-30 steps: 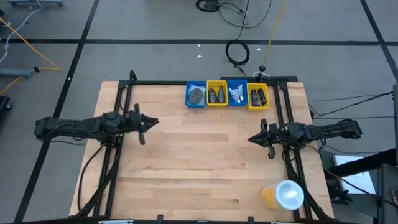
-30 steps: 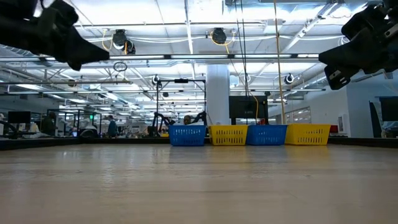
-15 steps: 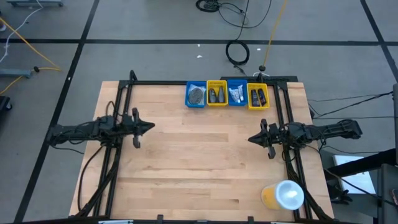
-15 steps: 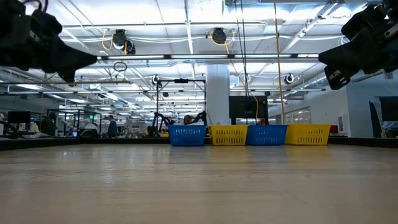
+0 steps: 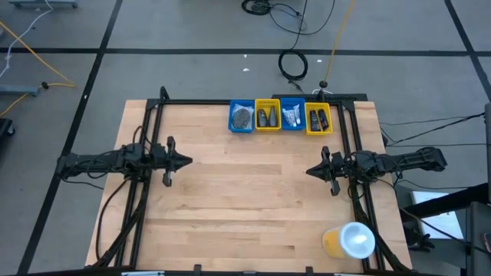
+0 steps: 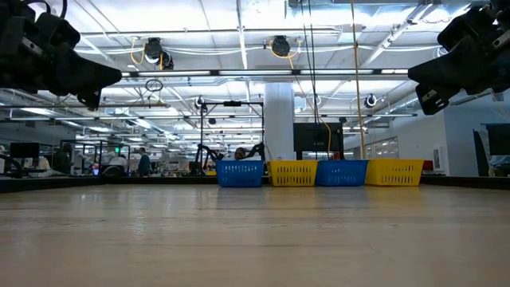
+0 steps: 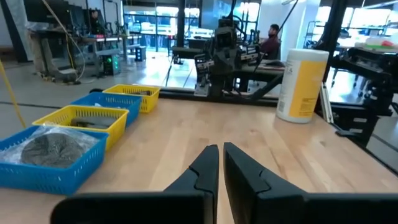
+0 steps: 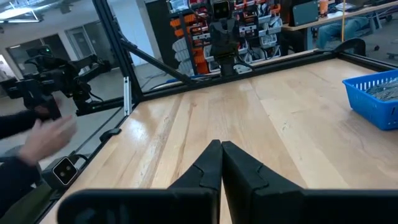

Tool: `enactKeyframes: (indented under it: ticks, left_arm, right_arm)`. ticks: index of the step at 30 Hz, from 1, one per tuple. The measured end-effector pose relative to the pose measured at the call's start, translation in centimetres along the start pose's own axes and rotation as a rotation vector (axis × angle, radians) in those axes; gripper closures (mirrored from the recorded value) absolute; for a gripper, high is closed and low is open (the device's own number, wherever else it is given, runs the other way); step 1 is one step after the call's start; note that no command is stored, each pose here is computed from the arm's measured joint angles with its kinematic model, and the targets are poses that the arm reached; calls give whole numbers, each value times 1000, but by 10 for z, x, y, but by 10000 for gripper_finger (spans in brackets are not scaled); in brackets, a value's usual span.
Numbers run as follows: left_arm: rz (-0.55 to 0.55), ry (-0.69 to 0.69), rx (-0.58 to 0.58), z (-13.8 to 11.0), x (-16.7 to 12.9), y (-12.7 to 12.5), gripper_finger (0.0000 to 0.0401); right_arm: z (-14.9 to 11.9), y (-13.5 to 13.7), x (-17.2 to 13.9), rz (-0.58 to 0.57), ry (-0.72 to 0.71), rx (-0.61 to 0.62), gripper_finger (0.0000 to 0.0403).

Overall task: Pick & Place Travel size toiletries
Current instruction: Return to Home Position

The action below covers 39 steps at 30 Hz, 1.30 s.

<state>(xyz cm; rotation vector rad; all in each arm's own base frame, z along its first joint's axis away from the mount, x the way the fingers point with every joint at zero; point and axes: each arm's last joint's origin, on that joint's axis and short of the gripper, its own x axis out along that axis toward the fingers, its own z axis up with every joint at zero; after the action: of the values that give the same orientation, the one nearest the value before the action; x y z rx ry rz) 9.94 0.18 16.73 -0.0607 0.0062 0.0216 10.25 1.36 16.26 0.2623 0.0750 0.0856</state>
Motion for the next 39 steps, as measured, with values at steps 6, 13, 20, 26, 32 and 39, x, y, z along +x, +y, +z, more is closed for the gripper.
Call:
enactKeyframes:
  ticks: [6, 13, 20, 26, 32, 39]
  left_arm:
    - [2, -1, -3, 0, 0, 0, 377]
    - [-27, -5, -42, 1, -1, -3, 377]
    - [-34, -25, 15, 2, -3, -3, 377]
    - [-14, -26, 52, 2, -2, -1, 377]
    - [-10, -40, 55, 3, -2, -1, 377]
    - [-9, -40, 60, 3, -2, -1, 378]
  right_arm:
    - [0, 0, 0, 0, 0, 0, 399]
    - [0, 0, 0, 0, 0, 0, 401]
    - [1, 0, 0, 1, -5, 0, 399]
    - [1, 0, 0, 1, -6, 0, 400]
    - [1, 0, 0, 1, -6, 0, 400]
    - [1, 0, 0, 1, -6, 0, 399]
